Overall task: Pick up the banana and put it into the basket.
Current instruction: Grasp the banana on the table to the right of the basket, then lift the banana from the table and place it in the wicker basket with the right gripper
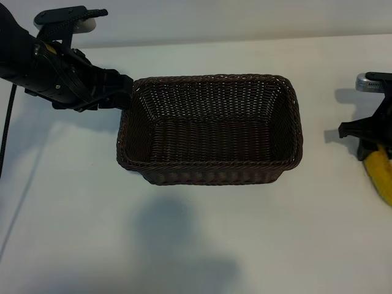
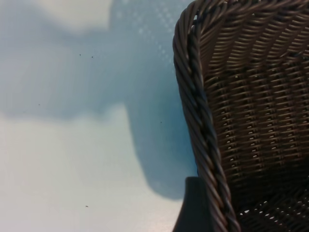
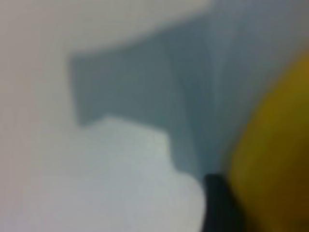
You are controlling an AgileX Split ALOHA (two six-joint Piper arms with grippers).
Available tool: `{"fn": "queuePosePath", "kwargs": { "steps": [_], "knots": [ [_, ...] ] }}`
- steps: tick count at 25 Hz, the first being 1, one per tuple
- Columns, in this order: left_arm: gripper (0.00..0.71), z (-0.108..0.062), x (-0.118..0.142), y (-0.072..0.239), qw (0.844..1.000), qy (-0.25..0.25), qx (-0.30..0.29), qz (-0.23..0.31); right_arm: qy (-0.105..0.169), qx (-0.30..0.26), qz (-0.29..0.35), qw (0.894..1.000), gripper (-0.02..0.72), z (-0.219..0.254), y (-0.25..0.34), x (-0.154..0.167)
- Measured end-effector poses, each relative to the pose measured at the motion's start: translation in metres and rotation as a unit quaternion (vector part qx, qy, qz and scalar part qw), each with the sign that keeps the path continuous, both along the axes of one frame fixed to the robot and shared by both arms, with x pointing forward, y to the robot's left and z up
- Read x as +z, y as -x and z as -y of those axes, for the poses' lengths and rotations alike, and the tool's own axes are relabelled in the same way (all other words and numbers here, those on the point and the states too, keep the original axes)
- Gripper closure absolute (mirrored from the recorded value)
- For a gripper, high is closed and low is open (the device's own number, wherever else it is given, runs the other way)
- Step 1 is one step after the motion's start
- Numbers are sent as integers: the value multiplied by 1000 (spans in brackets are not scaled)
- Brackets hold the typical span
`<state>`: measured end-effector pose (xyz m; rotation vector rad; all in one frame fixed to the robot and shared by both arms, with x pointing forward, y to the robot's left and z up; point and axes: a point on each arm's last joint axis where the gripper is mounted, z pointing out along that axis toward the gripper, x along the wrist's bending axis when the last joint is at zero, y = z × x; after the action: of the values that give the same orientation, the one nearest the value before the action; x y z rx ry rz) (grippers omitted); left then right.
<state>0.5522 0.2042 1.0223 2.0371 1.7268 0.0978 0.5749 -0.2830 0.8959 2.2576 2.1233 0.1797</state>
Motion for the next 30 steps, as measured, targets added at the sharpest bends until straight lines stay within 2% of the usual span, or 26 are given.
{"fn": "queuePosePath", "kwargs": {
  "steps": [11, 20, 30],
  "knots": [
    [114, 0, 0, 0, 1000, 0, -1, -2, -2, -2, -1, 1000, 297, 0, 1, 2],
    [114, 0, 0, 1, 1000, -1, -2, -6, -12, -5, 69, 998, 297, -1, 10, 67],
    [115, 0, 0, 1, 1000, -1, -2, -6, -31, 10, 76, 997, 297, -9, 8, 116]
  ]
}}
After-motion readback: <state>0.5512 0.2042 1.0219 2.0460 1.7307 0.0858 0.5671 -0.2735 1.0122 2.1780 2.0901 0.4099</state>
